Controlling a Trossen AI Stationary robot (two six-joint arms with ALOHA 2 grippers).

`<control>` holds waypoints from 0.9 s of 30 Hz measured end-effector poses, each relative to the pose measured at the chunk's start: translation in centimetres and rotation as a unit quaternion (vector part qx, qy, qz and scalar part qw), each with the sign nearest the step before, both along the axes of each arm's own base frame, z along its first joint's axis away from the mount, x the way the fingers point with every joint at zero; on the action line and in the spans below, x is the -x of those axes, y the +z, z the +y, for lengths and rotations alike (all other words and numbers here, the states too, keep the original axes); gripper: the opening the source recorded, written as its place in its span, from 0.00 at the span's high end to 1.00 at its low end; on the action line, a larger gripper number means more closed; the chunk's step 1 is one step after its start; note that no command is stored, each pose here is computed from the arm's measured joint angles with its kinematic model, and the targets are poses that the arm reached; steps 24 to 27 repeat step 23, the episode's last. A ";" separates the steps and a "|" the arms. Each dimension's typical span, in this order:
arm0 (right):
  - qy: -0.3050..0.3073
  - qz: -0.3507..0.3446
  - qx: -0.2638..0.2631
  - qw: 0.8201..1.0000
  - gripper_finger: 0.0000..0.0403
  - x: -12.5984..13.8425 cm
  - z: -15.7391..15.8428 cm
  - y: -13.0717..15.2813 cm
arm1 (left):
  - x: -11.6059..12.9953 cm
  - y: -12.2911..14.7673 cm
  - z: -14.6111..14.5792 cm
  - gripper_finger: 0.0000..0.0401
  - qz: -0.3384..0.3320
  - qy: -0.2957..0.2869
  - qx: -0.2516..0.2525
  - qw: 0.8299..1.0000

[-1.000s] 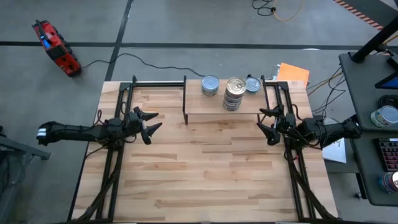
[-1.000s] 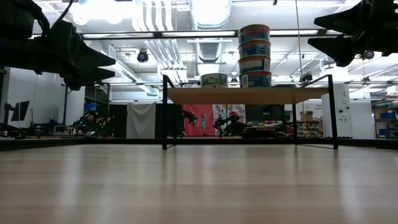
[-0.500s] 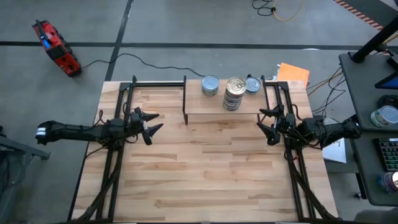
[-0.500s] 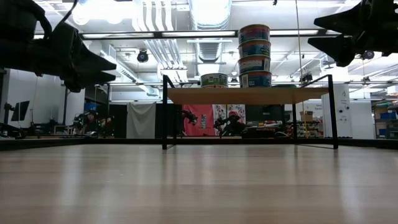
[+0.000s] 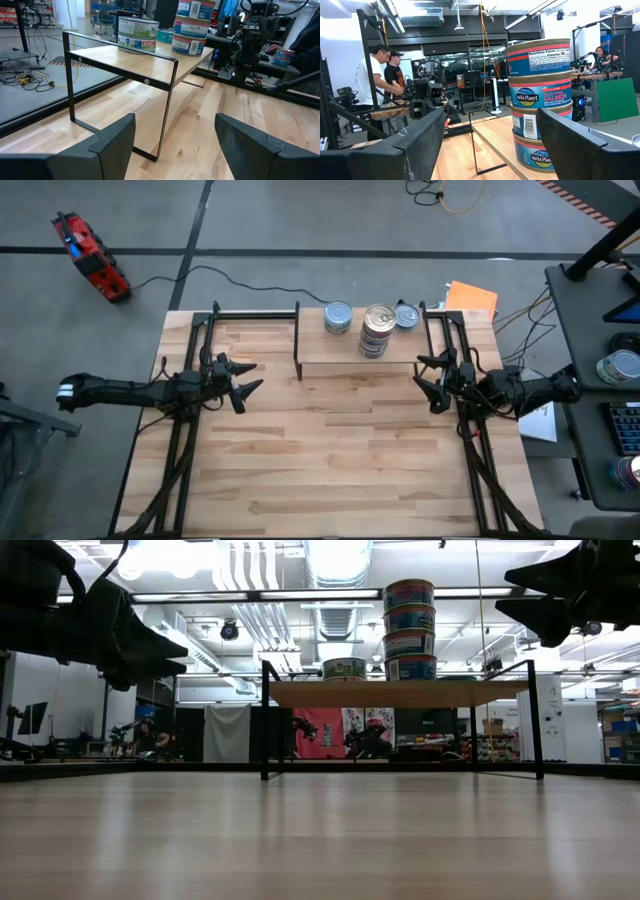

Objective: Stack canned seafood by type on shelf
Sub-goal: Return to Home Position

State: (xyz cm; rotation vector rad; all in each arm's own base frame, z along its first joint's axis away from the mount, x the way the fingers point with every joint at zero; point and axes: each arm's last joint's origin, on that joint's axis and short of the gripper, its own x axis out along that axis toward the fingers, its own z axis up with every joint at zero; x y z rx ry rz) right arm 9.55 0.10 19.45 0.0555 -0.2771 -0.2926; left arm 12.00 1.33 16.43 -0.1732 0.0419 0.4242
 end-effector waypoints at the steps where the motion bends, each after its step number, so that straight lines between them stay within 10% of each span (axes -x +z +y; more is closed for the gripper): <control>1: 0.000 0.000 0.000 1.000 0.25 0.0 0.0 0.0 | 0.0 0.0 0.0 0.36 0.001 0.000 0.000 1.000; 27: 0.000 0.000 0.000 1.000 0.15 0.0 0.0 0.0 | 0.0 0.0 0.0 0.36 0.001 0.000 0.000 1.000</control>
